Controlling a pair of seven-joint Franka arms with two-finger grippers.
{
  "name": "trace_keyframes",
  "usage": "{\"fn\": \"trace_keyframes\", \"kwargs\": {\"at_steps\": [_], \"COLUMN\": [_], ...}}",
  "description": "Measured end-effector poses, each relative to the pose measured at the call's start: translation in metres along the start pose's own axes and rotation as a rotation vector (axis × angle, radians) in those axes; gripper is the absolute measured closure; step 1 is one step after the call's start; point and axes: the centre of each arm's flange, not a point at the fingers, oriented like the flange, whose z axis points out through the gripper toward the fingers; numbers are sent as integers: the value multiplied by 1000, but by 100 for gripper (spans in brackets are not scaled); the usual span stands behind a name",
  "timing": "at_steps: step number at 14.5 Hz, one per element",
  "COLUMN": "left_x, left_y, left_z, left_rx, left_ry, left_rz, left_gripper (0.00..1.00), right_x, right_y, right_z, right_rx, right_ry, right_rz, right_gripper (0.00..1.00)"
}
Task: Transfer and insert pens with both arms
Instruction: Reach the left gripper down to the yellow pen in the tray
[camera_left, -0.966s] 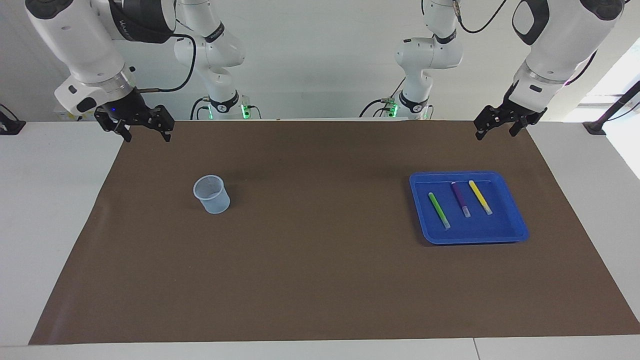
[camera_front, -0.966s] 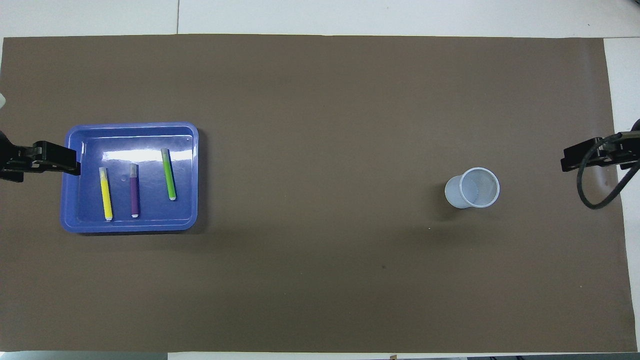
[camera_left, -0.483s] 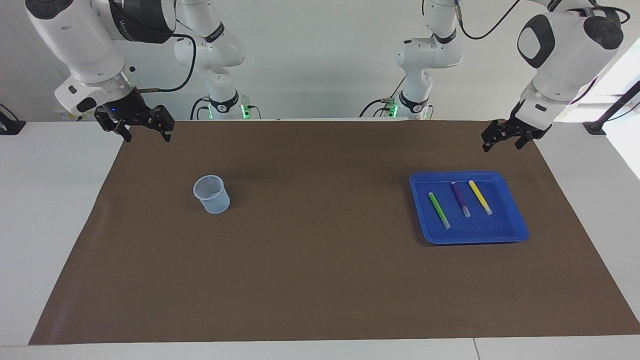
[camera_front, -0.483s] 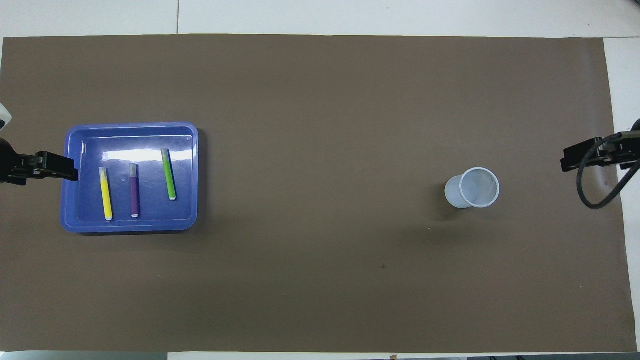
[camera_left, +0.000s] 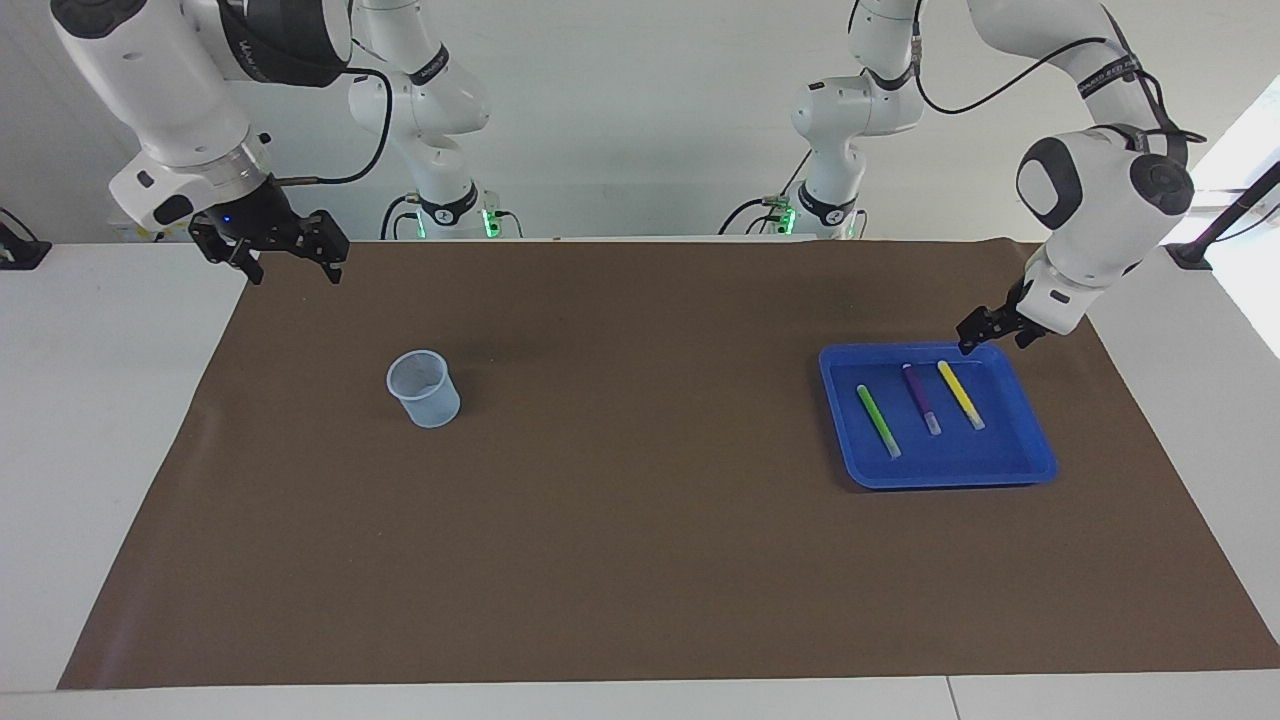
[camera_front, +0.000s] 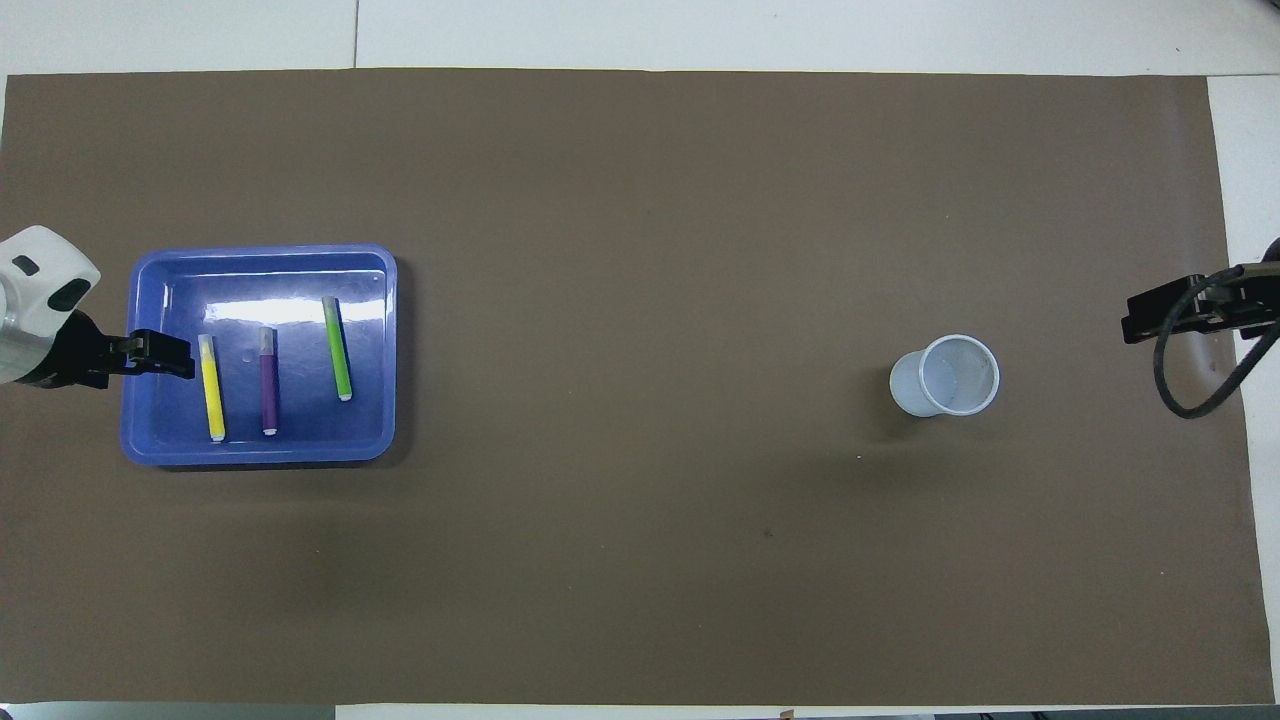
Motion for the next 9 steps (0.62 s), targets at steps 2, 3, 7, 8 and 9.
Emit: {"fn": "trace_keyframes", "kwargs": {"at_steps": [2, 3, 7, 8, 9], "left_x": [4, 6, 18, 19, 21], "left_y": [-4, -8, -13, -13, -13], "left_z": [27, 38, 72, 77, 82], "left_rx": [2, 3, 8, 9, 9], "left_ry": [4, 9, 21, 20, 19], "left_rz": [-8, -13, -21, -21, -20], "left_gripper": [0, 0, 2, 8, 11], "right_x": [0, 0, 0, 0, 0], "right_y": [0, 0, 0, 0, 0], "right_z": [0, 0, 0, 0, 0], "right_rx": [0, 0, 0, 0, 0], "right_ry": [0, 0, 0, 0, 0], "right_rz": [0, 0, 0, 0, 0], "right_gripper": [0, 0, 0, 0, 0]}}
